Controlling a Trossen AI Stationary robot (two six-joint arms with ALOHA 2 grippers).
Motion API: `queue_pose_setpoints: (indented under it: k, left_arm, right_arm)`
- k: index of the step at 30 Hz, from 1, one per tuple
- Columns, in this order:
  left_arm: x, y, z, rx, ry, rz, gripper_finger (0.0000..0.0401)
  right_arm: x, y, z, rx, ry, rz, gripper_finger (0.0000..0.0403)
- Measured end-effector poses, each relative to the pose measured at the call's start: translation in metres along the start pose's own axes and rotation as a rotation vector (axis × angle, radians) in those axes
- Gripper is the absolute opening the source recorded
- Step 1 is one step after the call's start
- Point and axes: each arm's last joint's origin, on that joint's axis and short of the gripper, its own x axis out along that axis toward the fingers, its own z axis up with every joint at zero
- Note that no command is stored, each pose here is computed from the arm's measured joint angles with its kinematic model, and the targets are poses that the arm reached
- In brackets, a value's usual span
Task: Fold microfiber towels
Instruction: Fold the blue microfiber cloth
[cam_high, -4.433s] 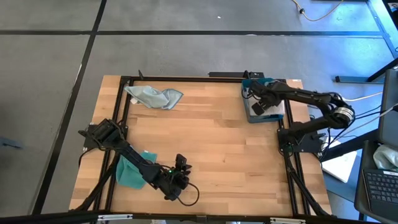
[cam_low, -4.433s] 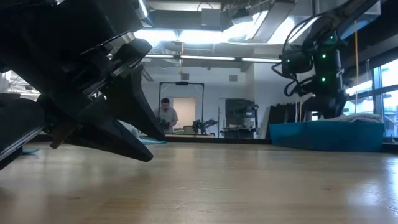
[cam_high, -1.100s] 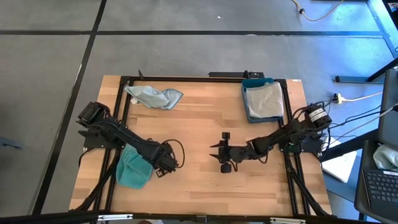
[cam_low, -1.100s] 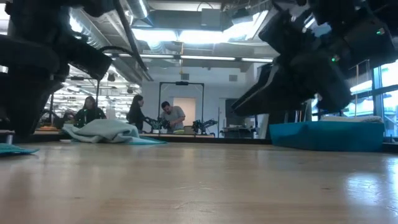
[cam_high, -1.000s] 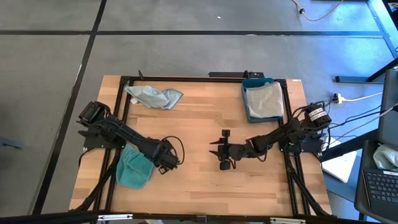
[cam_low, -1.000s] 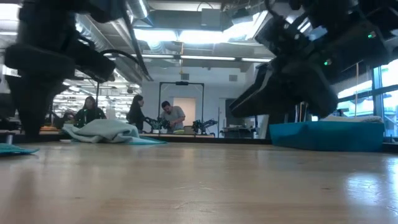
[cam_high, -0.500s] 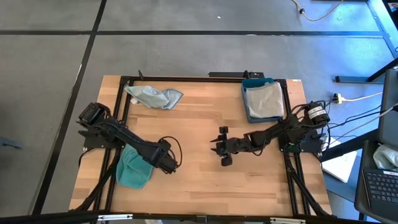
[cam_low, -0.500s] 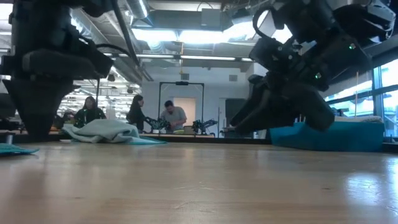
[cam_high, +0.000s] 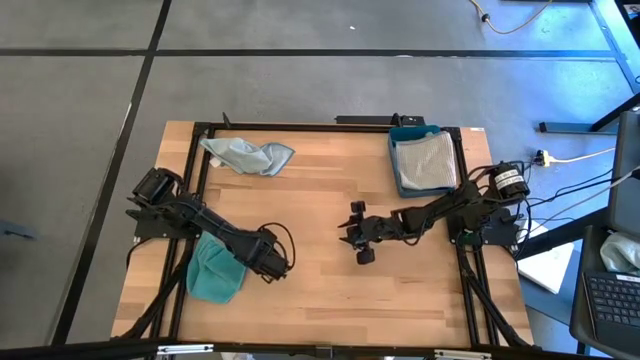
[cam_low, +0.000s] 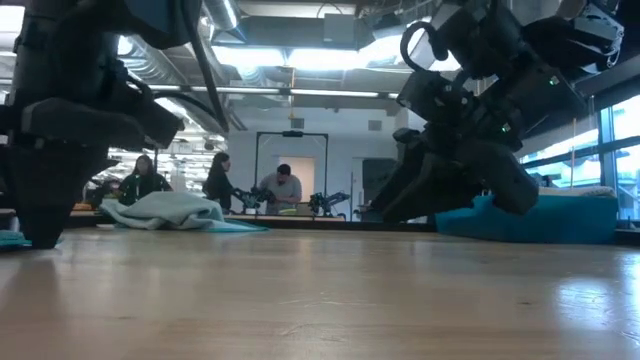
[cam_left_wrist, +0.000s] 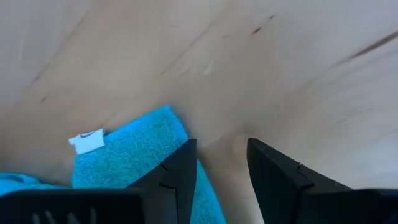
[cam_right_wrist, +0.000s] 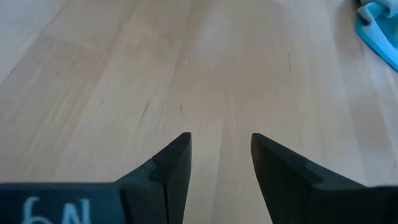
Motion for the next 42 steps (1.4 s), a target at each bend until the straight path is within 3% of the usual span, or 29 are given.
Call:
queue_pose_setpoints:
  k: [13,20,34,38,42]
  left_arm:
    - [-0.001,0.016,-0.004,-0.002,0.052,0.16,0.0133]
    - [0.002,0.007,-0.002,-0.002,0.037,0.086,0.0133]
    - [0.015,0.01,-0.004,0.035,0.057,0.125,0.0132]
    - [0.016,0.009,-0.004,0.083,0.065,0.117,0.0106]
    - [0.016,0.007,-0.004,0.111,0.073,0.098,0.0039]
  right_arm:
    - [0.004,-0.015,0.0,0.014,-0.041,0.014,0.0169]
    - [0.005,-0.019,-0.001,0.024,-0.043,0.038,0.0169]
    - [0.005,-0.018,0.0,0.003,-0.053,0.062,0.0169]
    - [0.005,-0.019,0.0,0.002,-0.057,0.061,0.0169]
    - [0.005,-0.019,0.0,0.001,-0.058,0.06,0.0169]
